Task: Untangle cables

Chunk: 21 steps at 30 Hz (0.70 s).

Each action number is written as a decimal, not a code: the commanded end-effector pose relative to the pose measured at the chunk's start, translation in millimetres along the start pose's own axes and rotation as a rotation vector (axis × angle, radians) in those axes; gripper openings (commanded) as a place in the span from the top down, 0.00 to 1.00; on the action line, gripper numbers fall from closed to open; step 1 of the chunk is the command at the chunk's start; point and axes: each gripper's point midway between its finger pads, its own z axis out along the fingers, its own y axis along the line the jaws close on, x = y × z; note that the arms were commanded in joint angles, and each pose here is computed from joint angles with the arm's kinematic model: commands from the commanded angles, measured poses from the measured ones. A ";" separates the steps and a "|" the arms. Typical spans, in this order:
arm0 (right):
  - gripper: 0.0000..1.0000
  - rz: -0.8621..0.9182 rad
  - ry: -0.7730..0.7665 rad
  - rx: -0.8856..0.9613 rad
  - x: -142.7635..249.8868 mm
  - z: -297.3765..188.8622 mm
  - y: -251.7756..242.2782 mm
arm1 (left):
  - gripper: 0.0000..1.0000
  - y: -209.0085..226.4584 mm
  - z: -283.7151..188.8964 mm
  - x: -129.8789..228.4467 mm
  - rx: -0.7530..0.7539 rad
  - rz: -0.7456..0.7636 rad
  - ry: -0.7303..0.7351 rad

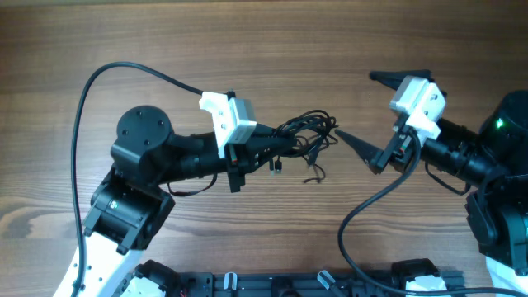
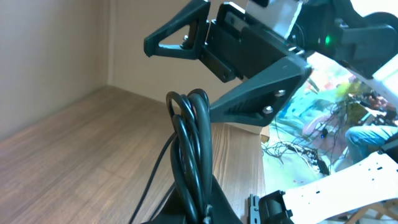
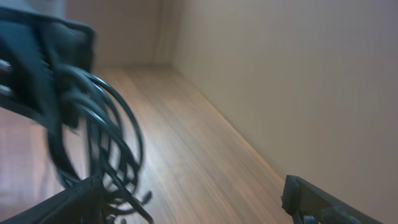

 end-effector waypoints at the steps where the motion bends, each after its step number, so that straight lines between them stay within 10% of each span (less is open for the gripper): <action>1: 0.06 -0.029 -0.078 -0.115 -15.7 -3.1 19.2 | 0.96 -9.7 4.2 4.5 0.106 0.073 0.016; 21: 0.05 -0.058 -0.054 -0.007 -11.6 8.0 -10.5 | 0.96 -24.3 17.0 1.4 0.176 0.081 0.002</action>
